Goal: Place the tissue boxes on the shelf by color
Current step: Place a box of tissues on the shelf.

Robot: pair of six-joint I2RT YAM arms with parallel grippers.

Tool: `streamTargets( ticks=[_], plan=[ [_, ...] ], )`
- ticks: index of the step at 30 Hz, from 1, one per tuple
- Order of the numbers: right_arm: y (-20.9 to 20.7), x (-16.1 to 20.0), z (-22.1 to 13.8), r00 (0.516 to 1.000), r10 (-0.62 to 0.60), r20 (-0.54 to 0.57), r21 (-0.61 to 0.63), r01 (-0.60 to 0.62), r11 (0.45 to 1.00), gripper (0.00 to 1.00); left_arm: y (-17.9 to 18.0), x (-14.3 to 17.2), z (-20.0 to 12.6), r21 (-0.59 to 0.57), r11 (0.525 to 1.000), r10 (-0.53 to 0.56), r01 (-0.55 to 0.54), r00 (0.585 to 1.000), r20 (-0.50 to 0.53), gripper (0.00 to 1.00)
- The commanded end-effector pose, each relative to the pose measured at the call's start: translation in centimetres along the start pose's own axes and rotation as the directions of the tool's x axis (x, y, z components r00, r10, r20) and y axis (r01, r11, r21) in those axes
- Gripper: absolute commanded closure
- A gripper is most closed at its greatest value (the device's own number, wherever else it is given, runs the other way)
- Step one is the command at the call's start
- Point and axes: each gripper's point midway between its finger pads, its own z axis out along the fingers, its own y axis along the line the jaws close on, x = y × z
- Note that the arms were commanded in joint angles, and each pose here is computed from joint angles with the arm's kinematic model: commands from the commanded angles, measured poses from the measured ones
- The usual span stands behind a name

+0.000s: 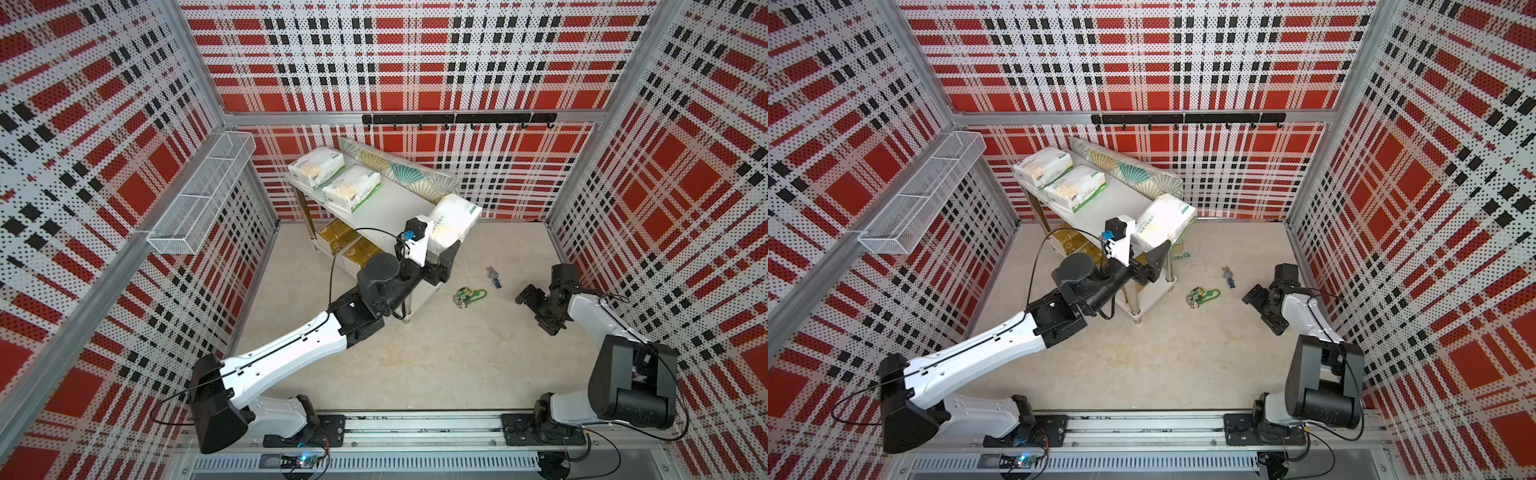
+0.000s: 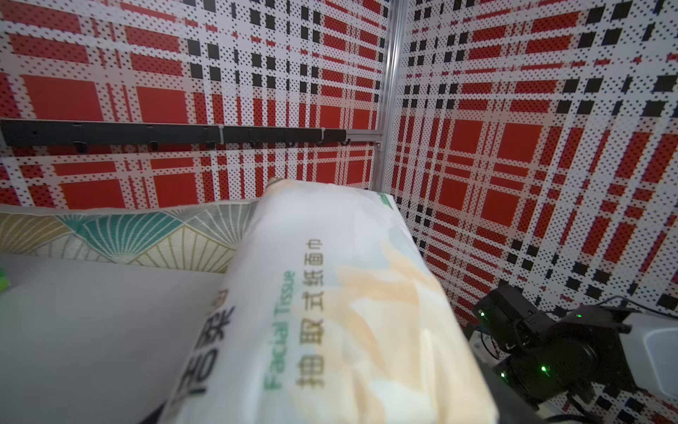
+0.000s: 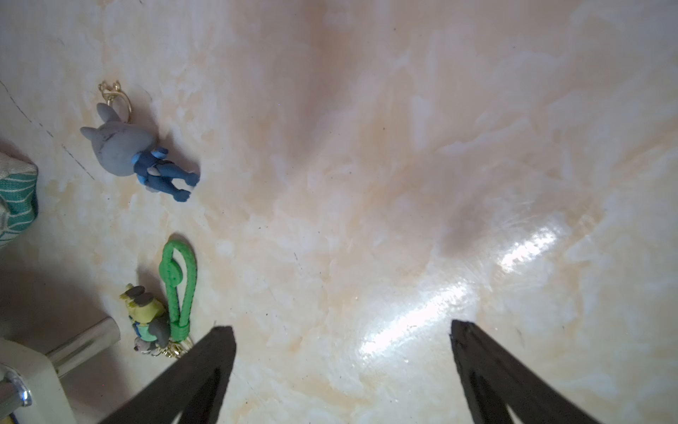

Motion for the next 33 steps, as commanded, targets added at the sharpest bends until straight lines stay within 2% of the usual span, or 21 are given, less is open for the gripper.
streamTargets(
  ticks=[1, 5, 11, 17, 33],
  plan=[
    [1.5, -0.9, -0.5, 0.999, -0.041, 0.032, -0.036, 0.042, 0.998, 0.00, 2.0, -3.4, -1.1, 0.006, 0.999, -0.033, 0.032, 0.997, 0.066, 0.20],
    [2.6, -0.4, -0.4, 0.997, -0.069, 0.031, -0.047, 0.070, 0.996, 0.00, 5.5, -3.8, -1.0, -0.019, 0.999, -0.047, 0.048, 0.998, 0.049, 0.20],
    [3.9, -0.5, -0.6, 0.994, -0.101, 0.039, -0.058, 0.103, 0.993, 0.00, 8.8, -4.1, -1.2, -0.022, 0.998, -0.067, 0.067, 0.998, 0.004, 0.20],
    [4.5, -0.5, -0.8, 0.993, -0.110, 0.042, -0.065, 0.112, 0.992, 0.00, 9.5, -2.6, -0.7, 0.048, 0.996, -0.073, 0.077, 0.994, -0.076, 0.20],
    [4.9, -0.3, -0.6, 0.992, -0.120, 0.037, -0.084, 0.122, 0.989, 0.00, 11.2, -0.2, 0.4, -0.004, 0.999, -0.034, 0.033, 0.992, -0.125, 0.20]
  ],
)
